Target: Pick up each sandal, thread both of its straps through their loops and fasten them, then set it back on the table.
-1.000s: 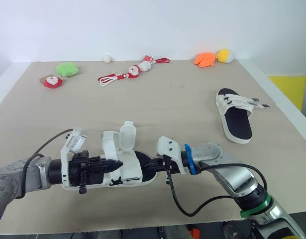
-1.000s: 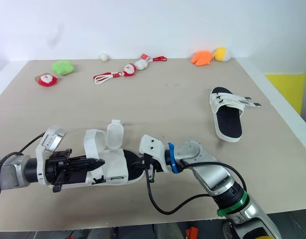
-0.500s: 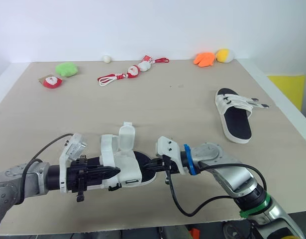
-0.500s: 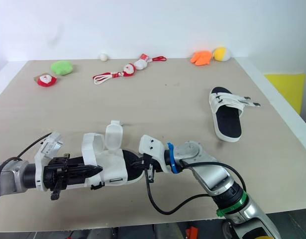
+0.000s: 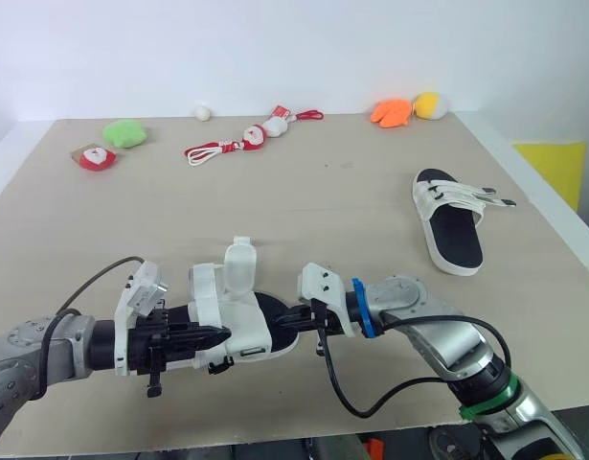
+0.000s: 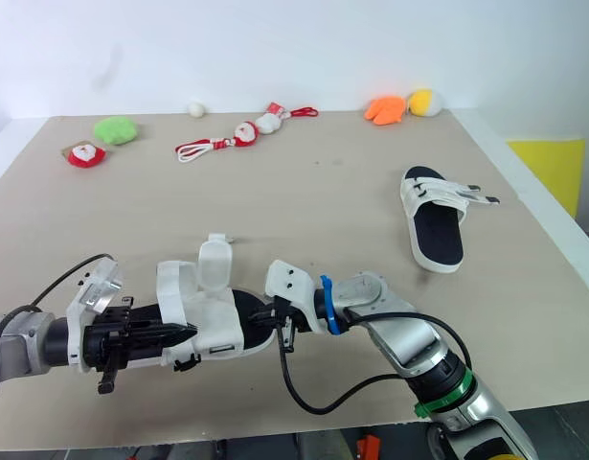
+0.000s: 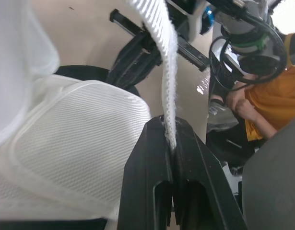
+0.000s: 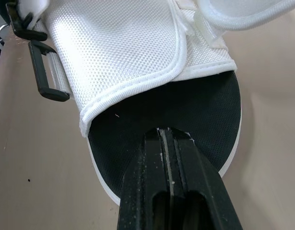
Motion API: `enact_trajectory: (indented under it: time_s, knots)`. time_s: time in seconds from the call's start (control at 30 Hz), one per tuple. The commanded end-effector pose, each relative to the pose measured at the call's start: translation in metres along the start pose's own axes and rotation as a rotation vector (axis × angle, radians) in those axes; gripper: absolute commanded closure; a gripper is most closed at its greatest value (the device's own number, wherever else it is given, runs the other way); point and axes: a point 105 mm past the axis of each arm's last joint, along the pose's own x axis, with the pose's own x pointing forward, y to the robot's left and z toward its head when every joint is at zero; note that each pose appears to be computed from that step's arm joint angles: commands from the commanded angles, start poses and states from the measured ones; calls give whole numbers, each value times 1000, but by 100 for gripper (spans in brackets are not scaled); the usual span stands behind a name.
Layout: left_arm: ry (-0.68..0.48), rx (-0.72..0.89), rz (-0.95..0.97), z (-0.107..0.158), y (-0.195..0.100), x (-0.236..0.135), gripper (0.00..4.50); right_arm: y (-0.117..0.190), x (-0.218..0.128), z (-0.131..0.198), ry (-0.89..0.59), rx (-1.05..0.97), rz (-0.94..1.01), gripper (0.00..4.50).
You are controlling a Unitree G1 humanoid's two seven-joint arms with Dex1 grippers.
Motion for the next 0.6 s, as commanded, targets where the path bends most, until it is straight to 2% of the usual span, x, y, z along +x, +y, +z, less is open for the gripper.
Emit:
enact_trajectory:
  time_s: [0.03, 0.23, 0.4, 0.5, 0.6]
  knots:
    - [36, 15, -27, -8, -9, 6, 445, -3, 3, -23, 75, 73, -25, 450]
    - [37, 30, -46, -6, -14, 9, 445, -3, 3, -22, 74, 74, -24, 450]
    - [94, 31, -12, -17, -10, 5, 445, -2, 4, -22, 73, 76, -21, 450]
    - [95, 37, 17, -18, -8, 3, 357, -2, 4, -22, 73, 76, -21, 450]
    - [66, 42, 35, -12, -9, -4, 214, -1, 5, -21, 71, 77, -17, 450]
